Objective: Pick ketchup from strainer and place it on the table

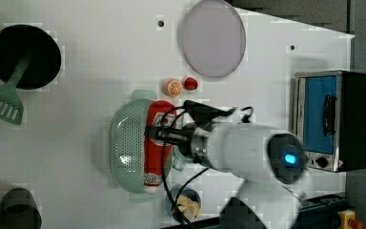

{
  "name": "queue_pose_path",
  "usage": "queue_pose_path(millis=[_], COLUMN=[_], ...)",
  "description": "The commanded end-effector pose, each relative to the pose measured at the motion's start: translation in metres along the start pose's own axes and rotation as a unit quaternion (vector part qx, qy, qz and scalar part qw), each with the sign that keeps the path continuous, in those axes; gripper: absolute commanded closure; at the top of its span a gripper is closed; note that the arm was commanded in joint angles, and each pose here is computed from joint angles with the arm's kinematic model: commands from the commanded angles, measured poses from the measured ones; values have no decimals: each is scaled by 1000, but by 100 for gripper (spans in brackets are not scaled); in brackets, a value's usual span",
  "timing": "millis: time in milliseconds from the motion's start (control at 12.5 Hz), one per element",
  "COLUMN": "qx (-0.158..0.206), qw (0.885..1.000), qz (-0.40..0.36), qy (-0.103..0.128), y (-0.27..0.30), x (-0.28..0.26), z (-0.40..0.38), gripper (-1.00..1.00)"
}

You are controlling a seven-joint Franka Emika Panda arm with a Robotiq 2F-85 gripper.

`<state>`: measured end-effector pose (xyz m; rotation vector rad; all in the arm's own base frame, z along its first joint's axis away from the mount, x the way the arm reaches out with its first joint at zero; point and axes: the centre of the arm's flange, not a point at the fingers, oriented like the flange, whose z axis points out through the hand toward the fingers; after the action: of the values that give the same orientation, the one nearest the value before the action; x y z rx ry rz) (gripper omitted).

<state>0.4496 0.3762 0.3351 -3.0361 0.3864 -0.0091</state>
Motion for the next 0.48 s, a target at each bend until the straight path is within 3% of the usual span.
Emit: queue_pose_path(millis=[80,480], qx=[4,-57], qw=[1000,998], qz=[14,8], qy=[17,-6], y=[25,140], x=[55,164], z=[-59,-117], gripper=[-19,-19])
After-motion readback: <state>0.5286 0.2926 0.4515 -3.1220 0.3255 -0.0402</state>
